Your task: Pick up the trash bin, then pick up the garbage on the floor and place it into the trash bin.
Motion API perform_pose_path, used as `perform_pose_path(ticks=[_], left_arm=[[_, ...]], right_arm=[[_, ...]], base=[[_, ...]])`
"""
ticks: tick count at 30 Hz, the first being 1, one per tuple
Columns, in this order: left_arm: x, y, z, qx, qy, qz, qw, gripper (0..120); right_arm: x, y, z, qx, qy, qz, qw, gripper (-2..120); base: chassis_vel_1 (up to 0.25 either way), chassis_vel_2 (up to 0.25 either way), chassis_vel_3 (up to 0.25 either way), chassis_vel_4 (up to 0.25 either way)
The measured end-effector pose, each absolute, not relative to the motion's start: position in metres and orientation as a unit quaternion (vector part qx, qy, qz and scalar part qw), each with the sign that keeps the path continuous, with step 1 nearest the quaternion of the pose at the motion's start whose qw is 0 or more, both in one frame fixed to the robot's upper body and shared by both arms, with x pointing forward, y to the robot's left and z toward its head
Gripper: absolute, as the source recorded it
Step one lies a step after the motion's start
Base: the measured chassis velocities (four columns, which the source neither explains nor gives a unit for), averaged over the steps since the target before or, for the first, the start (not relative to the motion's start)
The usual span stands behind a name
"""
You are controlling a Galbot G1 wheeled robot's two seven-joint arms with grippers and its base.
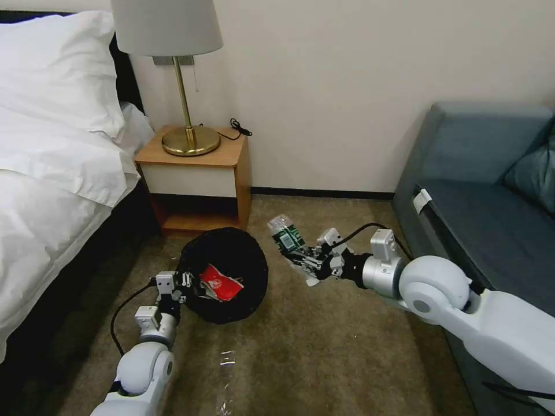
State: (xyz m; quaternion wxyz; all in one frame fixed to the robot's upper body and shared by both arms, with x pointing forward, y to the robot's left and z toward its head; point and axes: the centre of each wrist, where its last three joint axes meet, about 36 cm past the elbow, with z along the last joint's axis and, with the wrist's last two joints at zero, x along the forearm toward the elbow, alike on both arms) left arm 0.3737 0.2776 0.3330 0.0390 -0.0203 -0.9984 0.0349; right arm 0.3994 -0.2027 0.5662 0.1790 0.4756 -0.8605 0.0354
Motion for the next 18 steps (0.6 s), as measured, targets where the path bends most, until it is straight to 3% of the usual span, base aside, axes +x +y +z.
perform_pose_path(ticks=[11,18], left_arm=[[0.372,0.273,0.339,-0.022,-0.997,0.059,0.039,4],[0.372,0.273,0.340,-0.022,-0.997,0.069,0.037,4]], right_arm=[[0.427,-0.124,0.566,0.525,-0.833,-0.015,0.171,22],[0.450,-0.096,0.518,0.495,-0.844,-0.026,0.204,22]], base=[[0.000,0.000,0.000,0.000],[0.000,0.000,0.000,0.000]])
